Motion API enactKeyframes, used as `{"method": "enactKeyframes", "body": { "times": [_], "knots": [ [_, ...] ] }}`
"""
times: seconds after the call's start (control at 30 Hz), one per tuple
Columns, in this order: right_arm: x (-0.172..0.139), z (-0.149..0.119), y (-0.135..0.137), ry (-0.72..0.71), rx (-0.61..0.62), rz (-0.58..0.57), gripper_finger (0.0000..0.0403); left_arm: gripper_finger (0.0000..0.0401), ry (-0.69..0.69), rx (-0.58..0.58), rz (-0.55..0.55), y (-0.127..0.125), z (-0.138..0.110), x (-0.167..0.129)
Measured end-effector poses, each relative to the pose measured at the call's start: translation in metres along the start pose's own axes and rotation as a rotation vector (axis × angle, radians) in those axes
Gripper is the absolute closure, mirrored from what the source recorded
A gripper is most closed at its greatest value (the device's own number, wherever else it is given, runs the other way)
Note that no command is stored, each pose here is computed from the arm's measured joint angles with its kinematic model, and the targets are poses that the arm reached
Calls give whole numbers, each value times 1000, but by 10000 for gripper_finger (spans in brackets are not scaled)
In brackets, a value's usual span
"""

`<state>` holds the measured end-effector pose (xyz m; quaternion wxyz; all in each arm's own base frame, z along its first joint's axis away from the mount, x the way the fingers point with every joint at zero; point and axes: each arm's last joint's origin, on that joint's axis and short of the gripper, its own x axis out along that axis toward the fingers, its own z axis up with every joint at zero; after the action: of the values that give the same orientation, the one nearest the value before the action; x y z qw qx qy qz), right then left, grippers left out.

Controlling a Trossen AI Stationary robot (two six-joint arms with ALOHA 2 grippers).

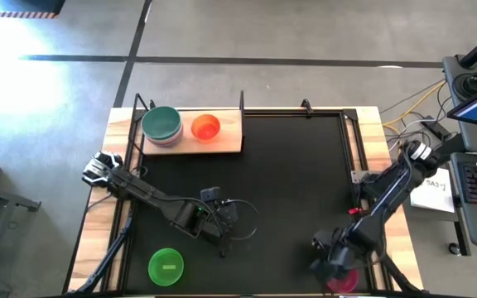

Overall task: Place and stack bowls onto a shelf
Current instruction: Stack the red bowl on top of the orange bowl on the shelf

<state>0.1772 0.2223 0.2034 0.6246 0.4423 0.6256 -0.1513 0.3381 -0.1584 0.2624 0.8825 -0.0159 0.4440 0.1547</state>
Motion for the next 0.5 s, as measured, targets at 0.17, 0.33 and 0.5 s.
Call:
{"method": "enactKeyframes", "body": {
  "times": [0.17, 0.33, 0.5],
  "knots": [
    [16, -15, 4, 19, 0, 2, 207, 289, -7, -15, -3, -1, 1, -1],
    [32, -26, 12, 14, -7, -28, 207, 289, -9, -30, -7, -2, 1, -1],
    [51, -32, 27, 21, -63, -63, 207, 289, -24, -42, -21, -4, 1, -2]
  ]
}}
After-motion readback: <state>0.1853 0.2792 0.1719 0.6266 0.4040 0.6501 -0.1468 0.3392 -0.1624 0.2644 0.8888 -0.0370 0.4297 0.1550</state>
